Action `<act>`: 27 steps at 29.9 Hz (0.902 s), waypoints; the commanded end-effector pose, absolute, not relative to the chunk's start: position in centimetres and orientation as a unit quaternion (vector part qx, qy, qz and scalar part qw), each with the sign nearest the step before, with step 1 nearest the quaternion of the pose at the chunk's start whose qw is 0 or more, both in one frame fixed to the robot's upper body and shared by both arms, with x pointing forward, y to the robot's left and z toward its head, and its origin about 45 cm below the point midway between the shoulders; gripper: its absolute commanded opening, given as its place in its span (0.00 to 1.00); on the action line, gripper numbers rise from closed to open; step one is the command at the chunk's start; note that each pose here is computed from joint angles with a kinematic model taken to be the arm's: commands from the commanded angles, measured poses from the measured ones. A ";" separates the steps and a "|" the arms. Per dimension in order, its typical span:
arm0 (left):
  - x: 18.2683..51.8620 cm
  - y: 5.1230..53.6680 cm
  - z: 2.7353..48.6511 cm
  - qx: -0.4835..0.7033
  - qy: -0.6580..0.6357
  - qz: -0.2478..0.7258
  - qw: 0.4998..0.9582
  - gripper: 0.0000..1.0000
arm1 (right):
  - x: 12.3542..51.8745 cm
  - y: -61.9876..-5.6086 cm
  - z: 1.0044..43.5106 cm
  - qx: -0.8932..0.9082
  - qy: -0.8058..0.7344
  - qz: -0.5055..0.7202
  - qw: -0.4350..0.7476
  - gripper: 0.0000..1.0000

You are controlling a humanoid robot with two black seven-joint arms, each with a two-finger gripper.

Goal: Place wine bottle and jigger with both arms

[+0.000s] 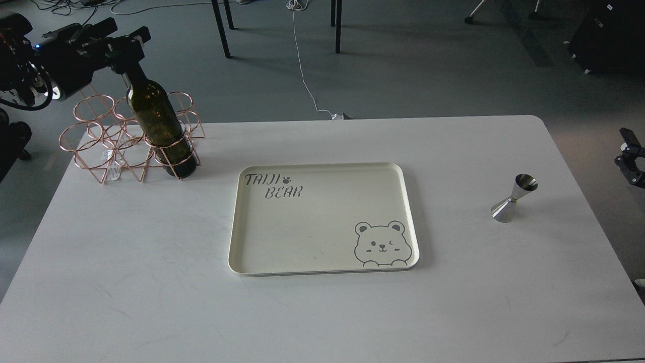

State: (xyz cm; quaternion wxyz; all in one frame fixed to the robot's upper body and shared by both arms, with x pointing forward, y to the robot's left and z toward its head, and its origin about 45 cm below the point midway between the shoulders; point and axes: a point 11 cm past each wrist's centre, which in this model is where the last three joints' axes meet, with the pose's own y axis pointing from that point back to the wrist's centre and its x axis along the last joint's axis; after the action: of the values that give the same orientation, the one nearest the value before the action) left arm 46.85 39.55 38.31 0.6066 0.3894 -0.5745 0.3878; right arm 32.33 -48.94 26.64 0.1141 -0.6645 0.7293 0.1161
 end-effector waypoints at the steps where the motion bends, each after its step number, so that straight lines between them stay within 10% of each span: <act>1: 46.8 38.1 45.2 0.322 -0.606 0.417 0.596 0.97 | 32.3 -48.9 26.7 -0.666 0.728 0.116 0.114 0.98; 10: 43.0 31.1 53.6 -0.076 -0.436 0.465 0.767 0.98 | 33.0 -47.8 25.9 -0.664 0.725 0.128 0.136 0.99; 27: 40.1 26.0 39.8 -0.217 -0.169 0.488 0.829 0.98 | 39.0 -42.5 30.8 -0.699 0.673 0.101 0.218 0.99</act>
State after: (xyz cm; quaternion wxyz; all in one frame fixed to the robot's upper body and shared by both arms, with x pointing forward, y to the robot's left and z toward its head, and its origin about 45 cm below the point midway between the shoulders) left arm 40.30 26.55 42.60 0.8240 -0.2024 -0.2327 0.4753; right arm 38.35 -42.57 30.46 0.2110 -0.7016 0.6725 0.1047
